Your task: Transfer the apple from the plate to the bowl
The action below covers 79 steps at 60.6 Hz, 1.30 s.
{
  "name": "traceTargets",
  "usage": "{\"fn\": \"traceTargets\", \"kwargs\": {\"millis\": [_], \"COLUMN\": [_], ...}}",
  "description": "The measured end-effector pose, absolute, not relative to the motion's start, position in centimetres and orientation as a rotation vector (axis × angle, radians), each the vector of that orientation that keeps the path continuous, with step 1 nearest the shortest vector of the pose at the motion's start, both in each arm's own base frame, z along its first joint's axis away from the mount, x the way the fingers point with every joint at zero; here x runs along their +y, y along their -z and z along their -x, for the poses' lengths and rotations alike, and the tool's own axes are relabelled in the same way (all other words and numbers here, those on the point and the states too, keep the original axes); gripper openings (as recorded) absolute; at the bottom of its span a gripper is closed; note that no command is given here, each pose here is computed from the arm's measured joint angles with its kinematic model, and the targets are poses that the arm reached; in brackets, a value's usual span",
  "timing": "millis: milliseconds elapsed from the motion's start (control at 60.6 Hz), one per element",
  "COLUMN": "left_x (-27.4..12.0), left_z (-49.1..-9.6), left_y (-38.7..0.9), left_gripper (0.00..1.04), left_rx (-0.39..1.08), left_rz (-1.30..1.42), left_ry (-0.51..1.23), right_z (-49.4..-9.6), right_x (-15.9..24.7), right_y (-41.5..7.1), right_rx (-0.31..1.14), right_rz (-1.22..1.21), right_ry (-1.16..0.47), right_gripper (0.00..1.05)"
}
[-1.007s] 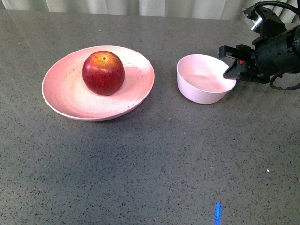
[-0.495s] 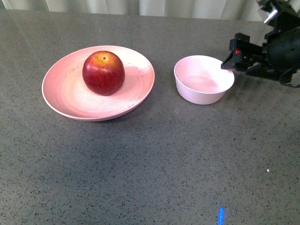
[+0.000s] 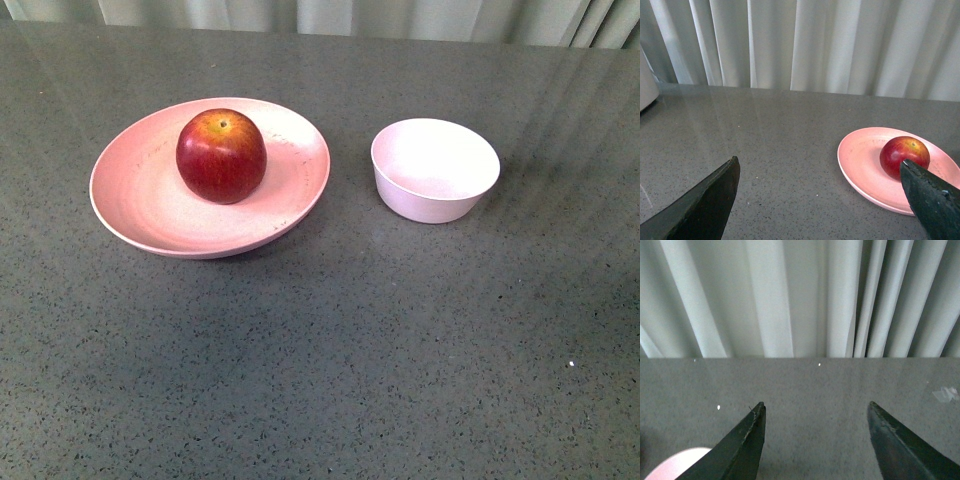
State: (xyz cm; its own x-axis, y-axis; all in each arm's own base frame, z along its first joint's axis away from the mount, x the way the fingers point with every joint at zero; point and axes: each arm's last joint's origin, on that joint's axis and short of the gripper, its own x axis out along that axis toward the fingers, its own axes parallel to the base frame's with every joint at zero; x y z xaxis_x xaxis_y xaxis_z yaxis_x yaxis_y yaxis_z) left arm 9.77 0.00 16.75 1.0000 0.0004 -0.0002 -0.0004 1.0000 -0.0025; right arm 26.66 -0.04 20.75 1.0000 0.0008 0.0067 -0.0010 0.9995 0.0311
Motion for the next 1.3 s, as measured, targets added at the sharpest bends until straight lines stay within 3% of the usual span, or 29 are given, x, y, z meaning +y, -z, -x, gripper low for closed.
{"fn": "traceTargets", "kwargs": {"millis": [281,776,1305], "left_x": [0.0,0.0,0.0], "left_z": [-9.8,-9.8,-9.8], "left_y": [-16.7,-16.7,-16.7], "left_gripper": [0.96,0.96,0.96], "left_rx": [0.000,0.000,0.000], "left_rz": [0.002,0.002,0.002], "left_ry": [0.000,0.000,0.000], "right_z": [-21.5,-15.9,-13.4], "right_x": [0.0,0.0,0.0], "right_y": [-18.7,-16.4,-17.1], "right_rx": [0.008,0.007,-0.013], "right_rz": [-0.003,-0.003,-0.003], "right_ry": [0.002,0.001,0.001], "right_gripper": [0.01,0.02,0.02]}}
